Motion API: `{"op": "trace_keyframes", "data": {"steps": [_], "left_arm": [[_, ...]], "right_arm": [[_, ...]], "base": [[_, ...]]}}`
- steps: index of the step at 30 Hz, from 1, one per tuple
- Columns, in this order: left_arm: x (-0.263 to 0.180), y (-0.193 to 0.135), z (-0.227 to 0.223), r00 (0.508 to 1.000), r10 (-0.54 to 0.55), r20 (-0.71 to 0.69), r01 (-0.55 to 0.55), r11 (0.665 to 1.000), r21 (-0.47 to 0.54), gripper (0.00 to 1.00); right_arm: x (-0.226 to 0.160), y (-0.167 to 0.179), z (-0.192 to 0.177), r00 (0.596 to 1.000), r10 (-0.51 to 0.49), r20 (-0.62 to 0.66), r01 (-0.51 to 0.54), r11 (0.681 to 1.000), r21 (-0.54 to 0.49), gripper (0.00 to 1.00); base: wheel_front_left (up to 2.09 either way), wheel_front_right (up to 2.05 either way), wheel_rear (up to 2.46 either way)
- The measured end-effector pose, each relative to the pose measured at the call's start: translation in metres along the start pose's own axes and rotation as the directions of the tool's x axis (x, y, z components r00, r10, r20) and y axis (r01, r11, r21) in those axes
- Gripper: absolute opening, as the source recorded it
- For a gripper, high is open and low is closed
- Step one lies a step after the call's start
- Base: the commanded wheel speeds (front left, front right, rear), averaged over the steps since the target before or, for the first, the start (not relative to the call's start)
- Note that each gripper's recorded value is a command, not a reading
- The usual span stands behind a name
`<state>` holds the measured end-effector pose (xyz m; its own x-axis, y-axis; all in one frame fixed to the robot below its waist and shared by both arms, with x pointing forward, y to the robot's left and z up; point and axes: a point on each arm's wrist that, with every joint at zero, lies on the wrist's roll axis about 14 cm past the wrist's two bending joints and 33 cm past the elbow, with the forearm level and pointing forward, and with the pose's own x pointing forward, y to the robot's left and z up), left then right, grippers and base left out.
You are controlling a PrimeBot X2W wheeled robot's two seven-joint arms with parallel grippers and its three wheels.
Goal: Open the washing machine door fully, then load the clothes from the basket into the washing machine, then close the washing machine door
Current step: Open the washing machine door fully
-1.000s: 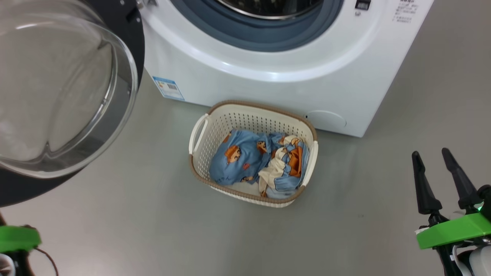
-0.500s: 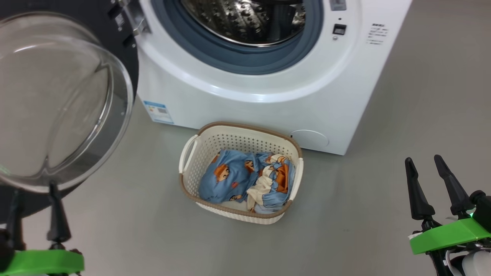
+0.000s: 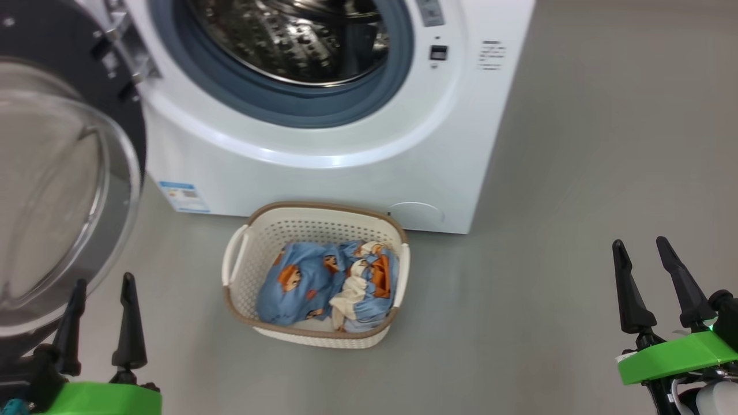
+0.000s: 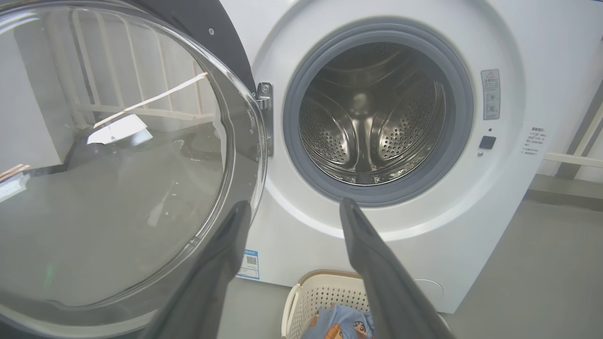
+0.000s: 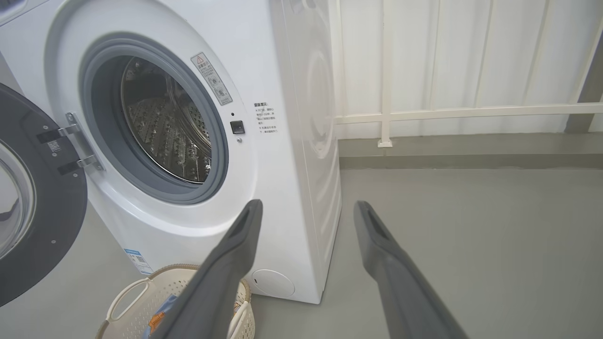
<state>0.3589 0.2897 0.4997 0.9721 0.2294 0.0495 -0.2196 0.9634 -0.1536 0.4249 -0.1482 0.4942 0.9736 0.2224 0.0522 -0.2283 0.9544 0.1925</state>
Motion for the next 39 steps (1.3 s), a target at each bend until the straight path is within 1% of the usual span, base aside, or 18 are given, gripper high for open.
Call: {"op": "trace_keyframes", "data": {"steps": [9,22,26,39], "left_arm": [[0.010,-0.046,-0.015,0.991,-0.130,-0.036,0.129,0.991,-0.024,1.00],[0.016,-0.092,-0.025,0.962,-0.266,-0.057,0.264,0.964,-0.043,1.00],[0.017,-0.099,-0.026,0.957,-0.286,-0.057,0.283,0.958,-0.046,1.00],[0.014,-0.103,-0.024,0.952,-0.302,-0.054,0.299,0.952,-0.060,1.00]], "right_arm": [[-0.024,-0.028,0.004,0.995,-0.098,0.007,0.098,0.995,-0.002,1.00],[-0.056,-0.058,0.018,0.977,-0.209,0.040,0.210,0.978,-0.005,1.00],[-0.067,-0.065,0.015,0.971,-0.238,0.030,0.239,0.971,-0.006,1.00],[-0.070,-0.064,0.019,0.968,-0.247,0.044,0.247,0.969,0.003,1.00]], "base": [[0.00,0.00,0.00],[0.00,0.00,0.00],[0.00,0.00,0.00],[0.00,0.00,0.00]]}}
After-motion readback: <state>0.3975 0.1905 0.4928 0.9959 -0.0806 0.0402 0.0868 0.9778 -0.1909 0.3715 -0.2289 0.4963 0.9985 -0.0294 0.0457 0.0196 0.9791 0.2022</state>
